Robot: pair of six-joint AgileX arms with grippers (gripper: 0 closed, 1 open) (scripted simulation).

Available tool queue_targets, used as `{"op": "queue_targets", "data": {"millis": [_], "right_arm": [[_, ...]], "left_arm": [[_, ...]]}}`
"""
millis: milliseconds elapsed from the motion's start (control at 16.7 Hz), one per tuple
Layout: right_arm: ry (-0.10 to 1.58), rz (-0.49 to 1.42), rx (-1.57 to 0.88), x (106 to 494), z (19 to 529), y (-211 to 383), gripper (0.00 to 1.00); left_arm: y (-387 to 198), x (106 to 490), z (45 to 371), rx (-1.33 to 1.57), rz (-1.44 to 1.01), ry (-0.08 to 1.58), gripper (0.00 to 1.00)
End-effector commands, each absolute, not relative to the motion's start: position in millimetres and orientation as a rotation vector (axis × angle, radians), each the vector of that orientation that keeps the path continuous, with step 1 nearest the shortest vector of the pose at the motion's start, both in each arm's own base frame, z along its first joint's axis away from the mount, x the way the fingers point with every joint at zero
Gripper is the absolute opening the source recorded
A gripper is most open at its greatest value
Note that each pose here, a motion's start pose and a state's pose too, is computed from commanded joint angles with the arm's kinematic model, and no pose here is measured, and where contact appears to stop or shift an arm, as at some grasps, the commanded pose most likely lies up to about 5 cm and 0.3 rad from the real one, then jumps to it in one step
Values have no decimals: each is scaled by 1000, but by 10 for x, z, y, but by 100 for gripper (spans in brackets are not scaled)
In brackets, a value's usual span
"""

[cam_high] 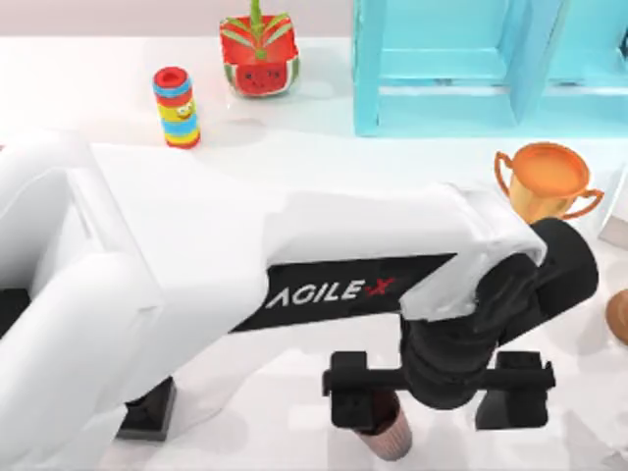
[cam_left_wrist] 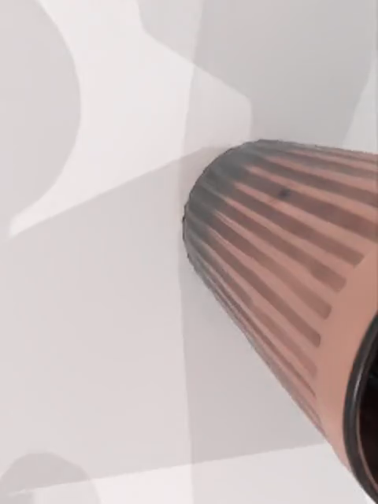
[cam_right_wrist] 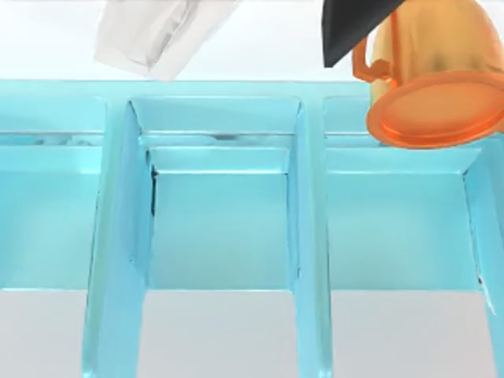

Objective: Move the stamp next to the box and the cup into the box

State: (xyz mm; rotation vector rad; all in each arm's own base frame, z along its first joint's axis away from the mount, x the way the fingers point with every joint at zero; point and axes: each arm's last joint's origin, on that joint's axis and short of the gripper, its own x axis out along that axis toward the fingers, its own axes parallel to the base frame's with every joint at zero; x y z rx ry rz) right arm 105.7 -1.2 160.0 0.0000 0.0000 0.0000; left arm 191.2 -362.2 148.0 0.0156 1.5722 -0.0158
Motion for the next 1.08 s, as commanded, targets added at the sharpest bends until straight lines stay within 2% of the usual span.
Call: {"op": "queue_targets", "data": {"millis": [660,1080], "right_arm": [[0,0,0,1057,1600,-12,100],[0,0,0,1057,1600,-12,100]], "left_arm": [[-3622,1912,1480,16,-16,1572,2],[-3622,1912,1480,16,-16,1572,0]]}}
